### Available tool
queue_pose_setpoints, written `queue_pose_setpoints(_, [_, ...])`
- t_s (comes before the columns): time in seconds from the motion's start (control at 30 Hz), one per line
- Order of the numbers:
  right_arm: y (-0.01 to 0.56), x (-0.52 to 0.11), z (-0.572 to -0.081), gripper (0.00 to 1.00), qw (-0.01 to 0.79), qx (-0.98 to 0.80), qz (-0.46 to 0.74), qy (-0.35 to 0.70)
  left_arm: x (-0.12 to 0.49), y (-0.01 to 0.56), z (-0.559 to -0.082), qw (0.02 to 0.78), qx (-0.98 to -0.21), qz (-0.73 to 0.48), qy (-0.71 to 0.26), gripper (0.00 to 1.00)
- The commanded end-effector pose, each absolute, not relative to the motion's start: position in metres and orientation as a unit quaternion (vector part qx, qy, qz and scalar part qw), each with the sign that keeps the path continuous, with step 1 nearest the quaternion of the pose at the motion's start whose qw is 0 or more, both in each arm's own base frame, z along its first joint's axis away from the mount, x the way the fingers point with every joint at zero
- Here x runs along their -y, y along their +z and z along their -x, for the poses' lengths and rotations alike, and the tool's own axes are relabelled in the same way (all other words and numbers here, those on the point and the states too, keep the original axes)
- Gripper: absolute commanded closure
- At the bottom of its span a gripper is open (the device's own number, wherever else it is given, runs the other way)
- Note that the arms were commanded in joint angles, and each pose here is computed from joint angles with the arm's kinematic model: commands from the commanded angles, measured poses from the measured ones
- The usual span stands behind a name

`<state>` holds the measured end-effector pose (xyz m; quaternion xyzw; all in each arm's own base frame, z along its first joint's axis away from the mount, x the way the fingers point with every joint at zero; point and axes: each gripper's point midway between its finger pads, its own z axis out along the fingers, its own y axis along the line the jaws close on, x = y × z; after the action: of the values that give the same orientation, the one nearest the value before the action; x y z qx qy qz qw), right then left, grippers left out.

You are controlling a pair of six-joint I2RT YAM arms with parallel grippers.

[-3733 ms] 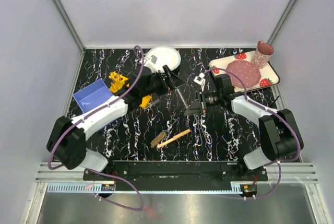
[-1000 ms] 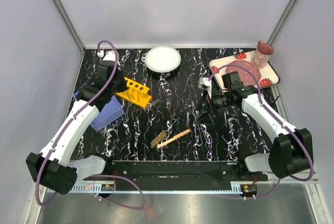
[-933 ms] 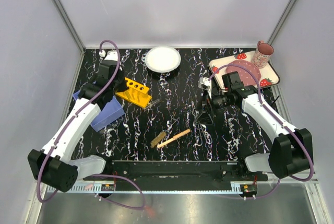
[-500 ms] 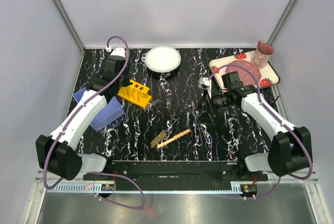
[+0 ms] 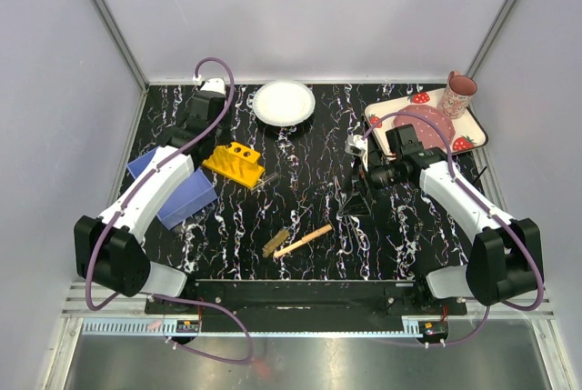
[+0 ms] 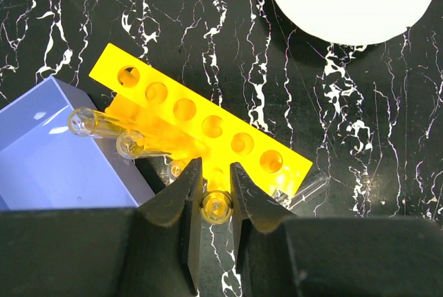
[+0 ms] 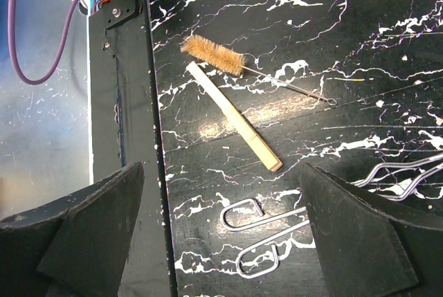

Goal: Organize the chemistry lab equipment

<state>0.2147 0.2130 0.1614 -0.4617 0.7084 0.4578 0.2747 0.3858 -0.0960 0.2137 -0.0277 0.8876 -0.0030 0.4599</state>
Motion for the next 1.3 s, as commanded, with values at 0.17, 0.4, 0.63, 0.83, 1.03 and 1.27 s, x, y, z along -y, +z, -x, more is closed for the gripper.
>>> queue_pose_setpoints(0.17, [0.164, -0.212, -0.221, 0.00, 0.287, -0.704, 0.467, 0.452, 0.099, 0.229, -0.404, 0.493, -0.869, 0.034, -0.013, 0.85])
queue_pose_setpoints(0.4, [0.163, -0.212, -0.221, 0.00, 0.285, -0.705, 0.466, 0.453, 0.098, 0.224, -0.398, 0.489, -0.872, 0.033, -0.016, 0.85])
queue_pose_setpoints(0.63, [0.163, -0.211, -0.222, 0.00, 0.284, -0.706, 0.464, 0.453, 0.098, 0.232, -0.392, 0.494, -0.869, 0.032, -0.021, 0.85])
queue_pose_setpoints(0.83, [0.162, -0.211, -0.221, 0.00, 0.283, -0.706, 0.464, 0.454, 0.096, 0.224, -0.390, 0.487, -0.873, 0.030, -0.017, 0.85])
queue_pose_setpoints(1.03, [0.162, -0.212, -0.221, 0.00, 0.283, -0.706, 0.464, 0.455, 0.097, 0.218, -0.389, 0.483, -0.875, 0.032, -0.020, 0.85])
queue_pose_setpoints(1.27, [0.161, -0.212, -0.221, 0.00, 0.282, -0.706, 0.464, 0.456, 0.098, 0.204, -0.389, 0.478, -0.878, 0.030, -0.019, 0.84])
